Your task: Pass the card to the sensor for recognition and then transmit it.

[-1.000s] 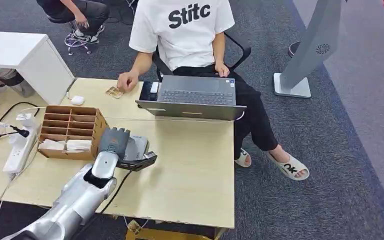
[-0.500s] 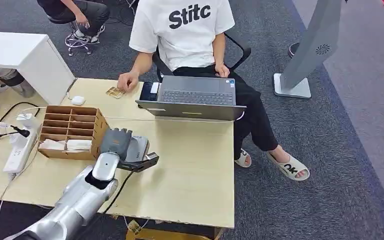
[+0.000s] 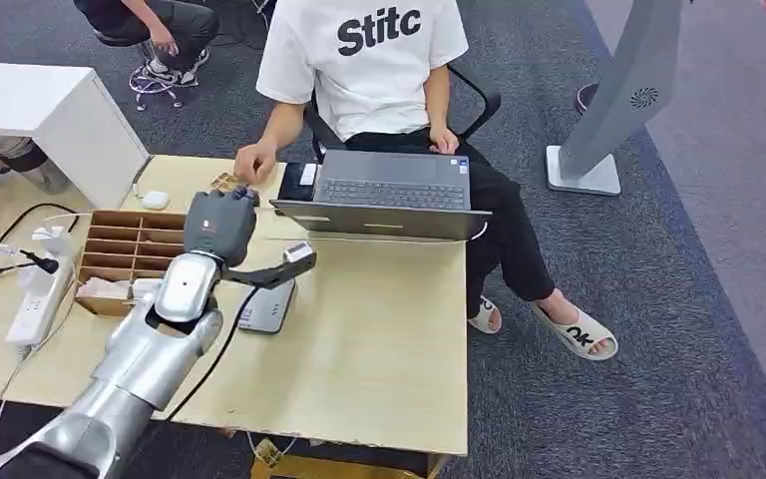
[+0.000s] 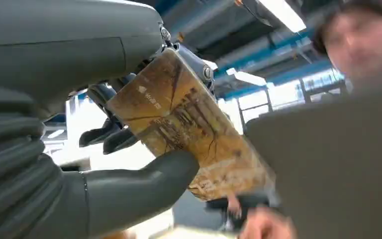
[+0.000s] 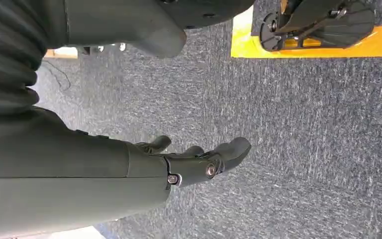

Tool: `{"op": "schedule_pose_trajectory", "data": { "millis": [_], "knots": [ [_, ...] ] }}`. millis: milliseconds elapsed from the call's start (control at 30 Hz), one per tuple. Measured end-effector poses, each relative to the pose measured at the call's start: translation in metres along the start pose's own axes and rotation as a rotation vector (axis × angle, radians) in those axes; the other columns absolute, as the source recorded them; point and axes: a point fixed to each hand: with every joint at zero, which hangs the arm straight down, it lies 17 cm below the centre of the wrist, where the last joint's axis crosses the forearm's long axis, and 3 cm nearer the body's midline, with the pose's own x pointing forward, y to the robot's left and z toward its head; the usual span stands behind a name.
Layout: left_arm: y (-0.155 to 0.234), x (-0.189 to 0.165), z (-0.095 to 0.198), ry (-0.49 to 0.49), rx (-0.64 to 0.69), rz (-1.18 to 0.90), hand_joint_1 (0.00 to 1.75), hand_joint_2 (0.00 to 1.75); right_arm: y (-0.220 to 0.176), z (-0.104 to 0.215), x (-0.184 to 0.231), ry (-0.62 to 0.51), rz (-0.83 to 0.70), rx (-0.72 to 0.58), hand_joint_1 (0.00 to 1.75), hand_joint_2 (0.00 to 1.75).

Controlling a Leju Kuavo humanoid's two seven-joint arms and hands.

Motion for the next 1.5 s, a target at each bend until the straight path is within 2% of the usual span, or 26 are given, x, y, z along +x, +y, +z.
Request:
{"op": "schedule_pose_trajectory", "data": {
  "millis": [200, 333, 533, 800, 833, 1000, 1133, 1367, 1500],
  "knots": [
    [0.097, -0.051, -0.055, 0.067, 0.173, -0.071, 1.75, 1.75, 0.000, 0.000, 0.000, 0.001, 0.023, -0.002, 0.00, 1.75],
    [0.133, -0.078, -0.071, 0.107, 0.236, -0.136, 1.75, 1.75, 0.000, 0.000, 0.000, 0.000, 0.035, -0.001, 0.00, 1.75],
    [0.151, -0.095, -0.077, 0.137, 0.268, -0.167, 1.75, 1.75, 0.000, 0.000, 0.001, 0.000, 0.044, -0.001, 0.00, 1.75],
    [0.158, -0.094, -0.076, 0.135, 0.309, -0.161, 1.75, 1.75, 0.000, 0.000, 0.001, -0.001, 0.050, 0.000, 0.00, 1.75],
    [0.158, -0.094, -0.075, 0.134, 0.315, -0.160, 0.00, 1.75, 0.000, 0.000, 0.001, -0.002, 0.051, 0.000, 0.00, 1.75],
    [0.166, -0.089, -0.071, 0.121, 0.375, -0.161, 0.00, 1.75, 0.000, 0.000, 0.002, -0.003, 0.055, 0.000, 0.00, 1.75],
    [0.154, -0.085, -0.065, 0.113, 0.360, -0.148, 0.00, 1.75, 0.000, 0.000, 0.002, -0.003, 0.054, -0.001, 0.00, 1.75],
    [0.113, -0.066, -0.043, 0.067, 0.238, 0.001, 0.00, 1.75, 0.000, 0.000, 0.002, -0.002, 0.029, -0.003, 0.00, 1.75],
    [0.069, -0.056, -0.010, 0.030, 0.080, 0.065, 0.00, 1.75, 0.002, 0.001, 0.002, 0.002, -0.004, 0.002, 0.00, 1.75]
  ]
}}
